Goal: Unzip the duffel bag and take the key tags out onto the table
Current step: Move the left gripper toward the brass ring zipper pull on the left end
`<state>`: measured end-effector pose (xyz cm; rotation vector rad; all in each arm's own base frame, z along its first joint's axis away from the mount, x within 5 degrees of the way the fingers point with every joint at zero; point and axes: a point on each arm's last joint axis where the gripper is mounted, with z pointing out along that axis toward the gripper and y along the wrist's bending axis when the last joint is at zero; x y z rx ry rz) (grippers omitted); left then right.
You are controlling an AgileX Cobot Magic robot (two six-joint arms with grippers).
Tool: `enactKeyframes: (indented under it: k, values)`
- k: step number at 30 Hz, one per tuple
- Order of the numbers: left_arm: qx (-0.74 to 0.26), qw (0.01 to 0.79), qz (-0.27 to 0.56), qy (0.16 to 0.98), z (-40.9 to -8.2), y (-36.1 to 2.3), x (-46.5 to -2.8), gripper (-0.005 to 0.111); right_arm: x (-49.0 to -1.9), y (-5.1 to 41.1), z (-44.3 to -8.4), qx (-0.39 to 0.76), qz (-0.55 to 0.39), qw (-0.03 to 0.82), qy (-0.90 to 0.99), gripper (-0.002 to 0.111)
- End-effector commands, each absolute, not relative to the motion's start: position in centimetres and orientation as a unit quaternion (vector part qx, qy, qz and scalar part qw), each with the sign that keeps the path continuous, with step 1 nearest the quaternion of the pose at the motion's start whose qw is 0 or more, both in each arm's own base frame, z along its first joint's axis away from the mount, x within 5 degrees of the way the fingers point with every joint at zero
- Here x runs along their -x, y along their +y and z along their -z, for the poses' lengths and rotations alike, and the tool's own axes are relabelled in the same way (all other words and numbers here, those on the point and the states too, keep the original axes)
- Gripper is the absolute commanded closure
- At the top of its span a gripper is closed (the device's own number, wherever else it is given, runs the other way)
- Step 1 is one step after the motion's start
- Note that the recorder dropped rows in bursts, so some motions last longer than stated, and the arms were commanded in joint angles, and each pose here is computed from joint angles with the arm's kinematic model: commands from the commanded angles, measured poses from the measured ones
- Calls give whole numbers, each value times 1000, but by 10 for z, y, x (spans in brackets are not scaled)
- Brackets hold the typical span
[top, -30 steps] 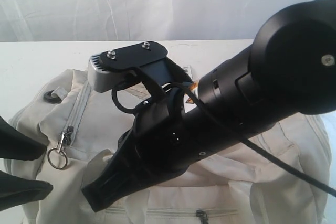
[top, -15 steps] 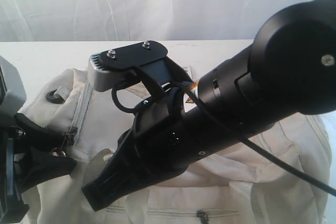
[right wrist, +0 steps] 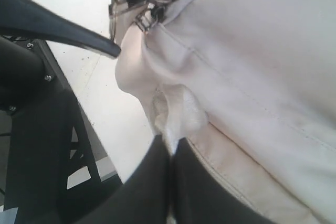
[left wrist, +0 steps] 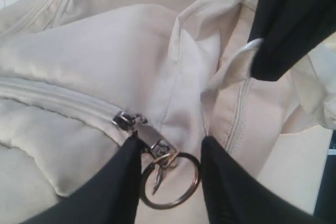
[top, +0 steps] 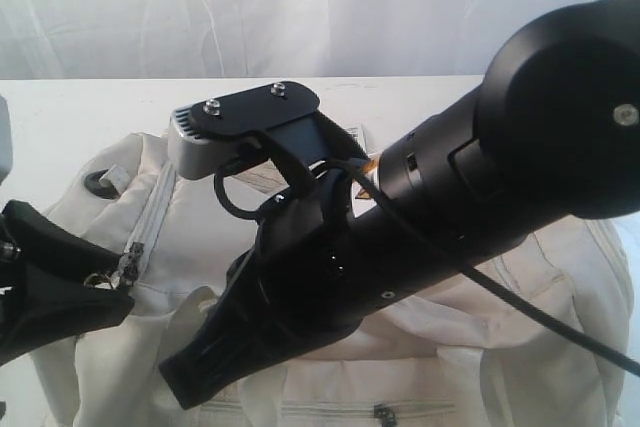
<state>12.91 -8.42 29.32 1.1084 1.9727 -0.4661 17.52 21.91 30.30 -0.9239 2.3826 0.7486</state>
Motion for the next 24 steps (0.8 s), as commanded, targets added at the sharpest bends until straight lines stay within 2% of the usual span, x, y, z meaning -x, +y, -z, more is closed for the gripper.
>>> enactKeyframes:
  k: [1,9,13,19,24]
  values:
    - [-429,413,197,779,-306,-85,-125,107,-175,218,-305,336,-273,242,868,108]
    - [-381,438,193,791,-310,-83,-131,107,-175,218,-304,337,-273,239,869,108]
    - [-396,421,183,795,-306,-81,-129,107,-175,218,-304,337,-273,239,869,108]
    - [-366,449,182,794,-320,-81,-134,107,-175,218,-304,338,-272,238,869,108]
    - [-366,438,184,800,-319,-83,-143,107,-175,218,-304,338,-272,238,869,108]
